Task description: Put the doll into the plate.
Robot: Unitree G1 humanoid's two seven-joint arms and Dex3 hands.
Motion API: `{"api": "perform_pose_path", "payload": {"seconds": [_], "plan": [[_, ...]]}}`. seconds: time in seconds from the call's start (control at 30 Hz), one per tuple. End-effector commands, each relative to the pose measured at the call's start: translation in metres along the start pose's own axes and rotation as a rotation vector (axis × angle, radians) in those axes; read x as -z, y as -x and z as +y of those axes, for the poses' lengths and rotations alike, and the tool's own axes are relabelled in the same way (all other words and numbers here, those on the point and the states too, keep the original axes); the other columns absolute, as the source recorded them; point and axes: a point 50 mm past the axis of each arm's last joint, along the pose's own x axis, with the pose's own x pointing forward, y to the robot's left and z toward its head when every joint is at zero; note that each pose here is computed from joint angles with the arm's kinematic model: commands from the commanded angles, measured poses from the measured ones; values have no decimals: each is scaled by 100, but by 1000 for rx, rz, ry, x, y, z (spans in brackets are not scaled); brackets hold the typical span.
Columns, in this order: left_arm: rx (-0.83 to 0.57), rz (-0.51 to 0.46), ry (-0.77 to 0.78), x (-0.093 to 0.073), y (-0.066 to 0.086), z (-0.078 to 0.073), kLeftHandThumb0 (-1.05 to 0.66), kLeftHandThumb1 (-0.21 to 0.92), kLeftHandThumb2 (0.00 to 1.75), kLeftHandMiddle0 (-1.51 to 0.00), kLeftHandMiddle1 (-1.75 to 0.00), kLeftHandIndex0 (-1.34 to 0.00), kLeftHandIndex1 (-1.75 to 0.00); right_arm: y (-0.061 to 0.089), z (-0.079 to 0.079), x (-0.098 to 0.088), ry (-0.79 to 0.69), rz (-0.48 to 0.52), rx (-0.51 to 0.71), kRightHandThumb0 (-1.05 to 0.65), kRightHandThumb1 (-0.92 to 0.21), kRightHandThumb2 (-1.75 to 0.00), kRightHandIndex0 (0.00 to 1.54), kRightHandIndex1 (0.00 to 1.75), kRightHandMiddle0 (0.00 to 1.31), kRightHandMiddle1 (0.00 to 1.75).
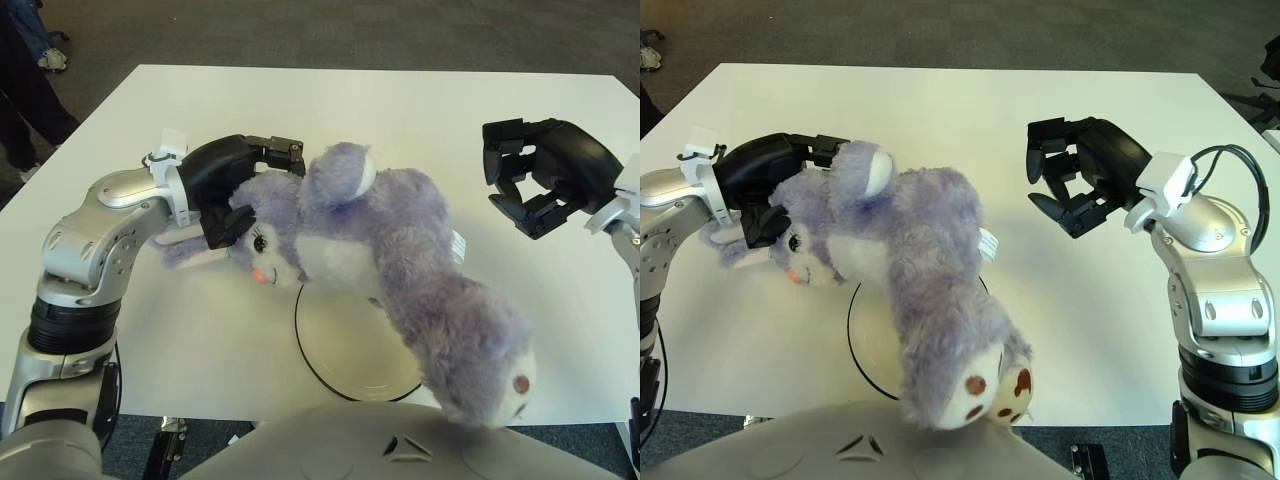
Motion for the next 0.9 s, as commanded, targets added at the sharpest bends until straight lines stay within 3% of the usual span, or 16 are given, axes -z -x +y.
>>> {"api": "perform_pose_path", "payload": {"seconds": [0.0,0.1,0.2,0.4,0.43,0.57,0.87], "plan": [[17,4,-16,-4,0,0,0,-10,174,-86,-175,-80,-164,-2,-3,-3,35,14,6,-53,-19,-132,109,175,82,153],[24,3,-18,-3,0,-1,0,-11,175,-88,-175,-83,-160,-2,-3,-3,37,19,4,-53,-18,-131,110,175,82,153],[33,3,-19,-1,-1,0,-1,-14,171,-90,-175,-92,-142,-2,-2,-3,34,24,3,-54,-18,-131,110,175,83,153],[71,-22,-9,-2,1,-1,-1,-16,171,-93,-175,-96,-134,-4,-1,-4,38,12,19,-54,-18,-131,110,175,83,152],[75,-25,-8,-2,1,-1,-1,-12,172,-88,-175,-89,-149,-5,-1,-4,44,9,24,-54,-18,-131,110,175,83,152],[77,-59,-30,-2,-4,-8,-1,-4,169,-78,-175,-78,-168,-8,-1,-4,64,-2,40,-54,-17,-133,109,175,83,153],[42,-63,-61,-7,2,-14,-1,9,157,-67,-175,-66,-174,-13,1,-2,-4,2,56,-54,-17,-135,107,175,82,156]]}}
